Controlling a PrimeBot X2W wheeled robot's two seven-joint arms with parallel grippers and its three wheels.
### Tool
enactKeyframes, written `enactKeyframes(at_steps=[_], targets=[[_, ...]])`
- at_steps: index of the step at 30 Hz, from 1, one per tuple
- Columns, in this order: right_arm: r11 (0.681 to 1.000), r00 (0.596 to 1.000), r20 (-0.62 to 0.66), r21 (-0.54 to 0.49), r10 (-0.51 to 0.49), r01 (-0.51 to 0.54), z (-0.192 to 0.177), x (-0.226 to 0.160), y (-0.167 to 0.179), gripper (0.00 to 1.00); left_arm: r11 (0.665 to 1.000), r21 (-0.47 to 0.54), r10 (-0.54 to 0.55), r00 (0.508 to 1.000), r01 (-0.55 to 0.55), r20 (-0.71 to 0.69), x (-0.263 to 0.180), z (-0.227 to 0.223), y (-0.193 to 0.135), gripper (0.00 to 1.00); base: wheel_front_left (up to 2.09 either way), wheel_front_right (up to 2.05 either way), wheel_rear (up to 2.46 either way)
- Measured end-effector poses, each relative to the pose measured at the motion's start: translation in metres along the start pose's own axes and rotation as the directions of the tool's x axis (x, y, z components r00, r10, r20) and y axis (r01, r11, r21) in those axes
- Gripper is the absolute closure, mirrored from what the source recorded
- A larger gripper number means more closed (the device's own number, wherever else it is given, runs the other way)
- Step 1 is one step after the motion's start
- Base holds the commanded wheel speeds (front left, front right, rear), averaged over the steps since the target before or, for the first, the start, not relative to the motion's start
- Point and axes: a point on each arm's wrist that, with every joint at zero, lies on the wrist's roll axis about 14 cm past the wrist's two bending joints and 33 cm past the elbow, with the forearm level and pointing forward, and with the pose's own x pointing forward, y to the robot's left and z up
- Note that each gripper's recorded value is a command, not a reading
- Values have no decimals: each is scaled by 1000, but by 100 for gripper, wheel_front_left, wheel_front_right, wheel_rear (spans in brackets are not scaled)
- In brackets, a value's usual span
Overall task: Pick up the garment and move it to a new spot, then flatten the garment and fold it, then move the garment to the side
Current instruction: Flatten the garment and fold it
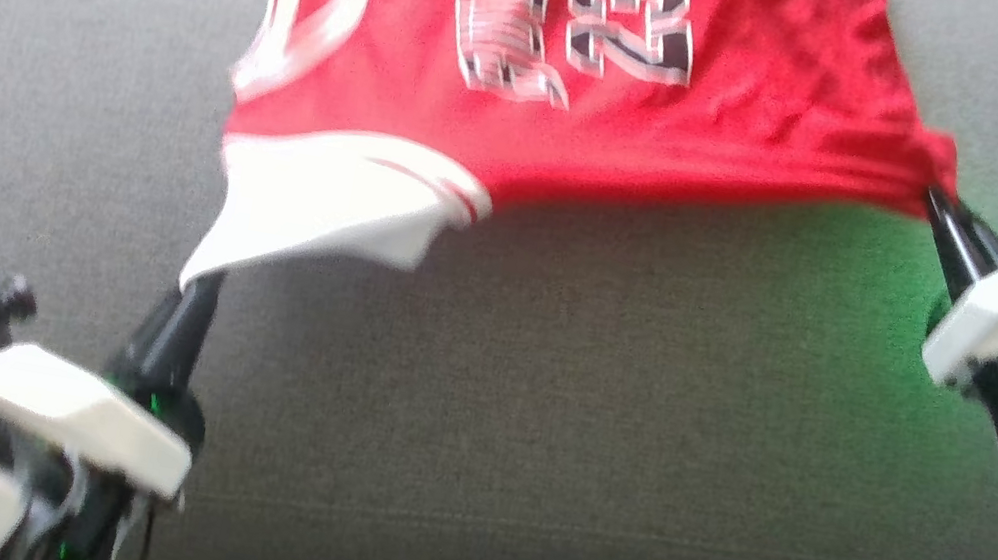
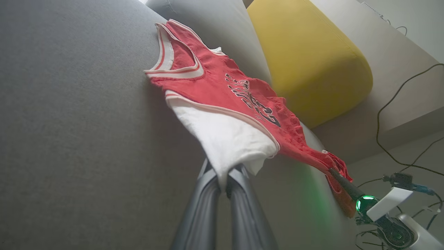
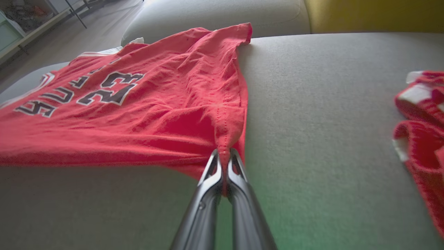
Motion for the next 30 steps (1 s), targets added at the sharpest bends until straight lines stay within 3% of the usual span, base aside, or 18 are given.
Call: enactKeyframes(at_steps=[11,16,22,30], targets=[[997,998,-18,51,-52,53,-19,-79,-25,100,992,-102,65,996,-71,-62,-61,-21,-16,100,0,0,0],[996,997,-37,69,-61,64,-23,-101,-15,100,989,-129,67,996,-74,-57,-67,-18,-21,100,0,0,0],[998,997,-52,1,-60,60,-15,-96,-1,100,990,-139,30,999,-31,-12,-39,-6,-27,100,0,0,0],[996,995,-56,-21,-85,84,-5,-56,-4,100,992,-115,-39,997,47,67,24,17,-32,100,0,0,0]])
